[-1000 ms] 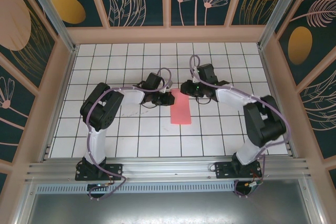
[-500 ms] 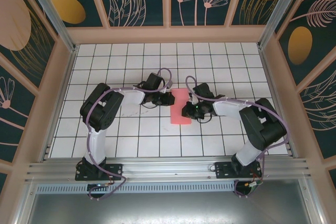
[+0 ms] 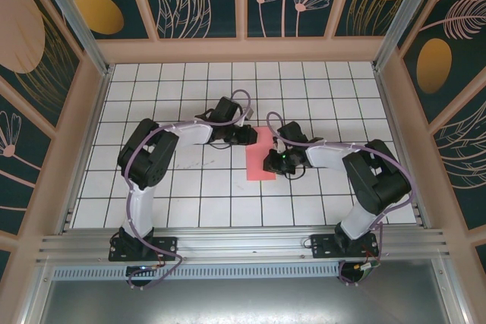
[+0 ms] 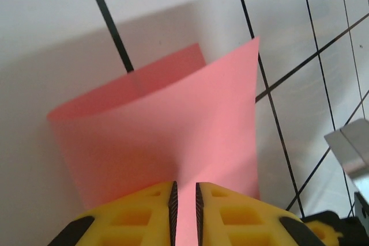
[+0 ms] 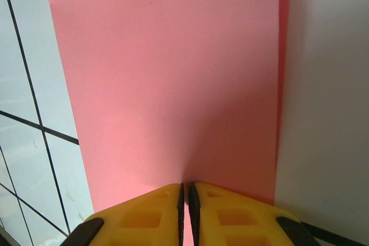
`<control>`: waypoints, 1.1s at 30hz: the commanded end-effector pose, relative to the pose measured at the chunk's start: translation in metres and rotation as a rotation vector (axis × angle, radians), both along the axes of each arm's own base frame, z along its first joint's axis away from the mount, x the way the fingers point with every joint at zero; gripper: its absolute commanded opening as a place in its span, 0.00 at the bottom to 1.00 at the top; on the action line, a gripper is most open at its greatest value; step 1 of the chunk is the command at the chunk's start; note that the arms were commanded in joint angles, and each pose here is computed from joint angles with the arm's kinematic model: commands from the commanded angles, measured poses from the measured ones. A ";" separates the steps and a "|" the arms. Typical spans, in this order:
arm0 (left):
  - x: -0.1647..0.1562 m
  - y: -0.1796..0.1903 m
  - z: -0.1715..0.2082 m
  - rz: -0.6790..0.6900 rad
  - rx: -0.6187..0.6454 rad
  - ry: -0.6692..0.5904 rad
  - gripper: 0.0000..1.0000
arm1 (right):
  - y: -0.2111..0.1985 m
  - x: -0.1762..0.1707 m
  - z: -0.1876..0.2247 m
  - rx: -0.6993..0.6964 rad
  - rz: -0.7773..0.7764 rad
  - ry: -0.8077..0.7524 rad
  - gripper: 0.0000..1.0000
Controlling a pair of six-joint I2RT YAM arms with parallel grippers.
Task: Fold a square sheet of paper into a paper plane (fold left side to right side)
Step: First fold the square sheet of paper in half at the center of the table.
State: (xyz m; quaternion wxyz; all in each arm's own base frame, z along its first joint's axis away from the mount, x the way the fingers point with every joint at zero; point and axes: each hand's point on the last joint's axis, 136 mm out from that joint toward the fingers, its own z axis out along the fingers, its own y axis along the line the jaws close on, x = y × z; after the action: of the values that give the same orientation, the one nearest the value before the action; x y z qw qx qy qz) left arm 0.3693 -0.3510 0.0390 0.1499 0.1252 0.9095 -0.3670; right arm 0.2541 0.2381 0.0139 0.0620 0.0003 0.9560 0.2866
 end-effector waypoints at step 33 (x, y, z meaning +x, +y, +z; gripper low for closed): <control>0.091 0.039 -0.032 0.154 0.115 -0.036 0.18 | -0.028 -0.031 -0.030 -0.152 0.018 0.104 0.15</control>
State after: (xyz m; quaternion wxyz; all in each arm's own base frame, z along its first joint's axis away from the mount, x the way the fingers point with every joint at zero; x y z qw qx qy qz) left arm 0.4380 -0.3323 0.0200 0.1689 0.0805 0.9220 -0.3389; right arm 0.2538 0.2372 0.0133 0.0649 -0.0098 0.9573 0.2816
